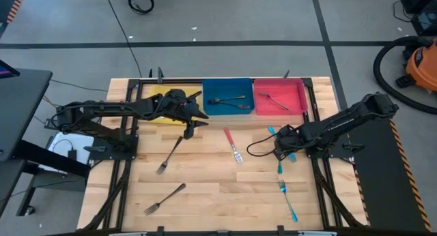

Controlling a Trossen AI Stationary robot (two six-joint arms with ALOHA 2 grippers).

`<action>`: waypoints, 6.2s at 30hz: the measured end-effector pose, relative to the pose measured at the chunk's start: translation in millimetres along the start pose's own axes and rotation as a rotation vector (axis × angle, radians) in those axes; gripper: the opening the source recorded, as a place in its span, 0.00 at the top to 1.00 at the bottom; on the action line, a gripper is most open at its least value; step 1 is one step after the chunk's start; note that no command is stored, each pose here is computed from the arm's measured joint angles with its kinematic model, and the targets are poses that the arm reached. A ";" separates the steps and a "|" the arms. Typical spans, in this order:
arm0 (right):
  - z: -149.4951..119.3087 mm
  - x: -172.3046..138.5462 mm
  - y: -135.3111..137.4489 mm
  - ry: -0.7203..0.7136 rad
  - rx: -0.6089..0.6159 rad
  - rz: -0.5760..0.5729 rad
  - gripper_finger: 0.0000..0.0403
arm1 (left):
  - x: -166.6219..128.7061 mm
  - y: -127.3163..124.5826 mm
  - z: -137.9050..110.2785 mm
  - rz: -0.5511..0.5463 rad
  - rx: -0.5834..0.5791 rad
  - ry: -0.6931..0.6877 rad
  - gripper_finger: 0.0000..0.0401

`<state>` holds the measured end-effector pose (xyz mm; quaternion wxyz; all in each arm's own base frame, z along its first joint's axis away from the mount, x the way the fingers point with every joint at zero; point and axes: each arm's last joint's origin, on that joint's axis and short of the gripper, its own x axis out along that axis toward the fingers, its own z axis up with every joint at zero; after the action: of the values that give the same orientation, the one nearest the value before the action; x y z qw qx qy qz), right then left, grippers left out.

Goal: Sort silverware by color (type)
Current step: Put the top blue fork into the pink bin, then put the pink fork into the yellow bin

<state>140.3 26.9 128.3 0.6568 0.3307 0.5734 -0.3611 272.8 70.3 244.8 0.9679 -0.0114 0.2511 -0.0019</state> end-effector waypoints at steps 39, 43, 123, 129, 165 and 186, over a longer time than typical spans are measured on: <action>98.3 -127.6 -19.9 -0.296 -0.082 -0.286 0.96 | -1.5 -0.6 -17.8 0.033 -0.005 0.186 0.67; 128.0 -124.7 -40.8 -0.321 -0.135 -0.286 0.96 | -1.6 -0.7 -18.5 0.031 0.001 0.193 0.67; 211.6 -64.9 -56.9 -0.179 -0.427 -0.240 0.69 | 51.6 15.6 7.8 -0.019 0.263 0.193 0.67; 211.6 -65.0 -56.2 -0.182 -0.429 -0.244 0.69 | 76.5 23.4 24.1 -0.069 0.363 0.281 0.67; 214.5 -65.3 -56.2 -0.212 -0.410 -0.250 0.69 | 194.6 -30.0 2.6 -0.355 0.798 0.377 0.67; 215.1 -65.4 -55.8 -0.220 -0.410 -0.247 0.69 | 213.1 -22.6 -21.7 -0.345 0.758 0.439 0.67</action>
<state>198.0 -178.5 218.7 0.7195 0.0772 0.5957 -0.3486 448.5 45.1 122.8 0.8133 0.3020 0.4258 -0.2568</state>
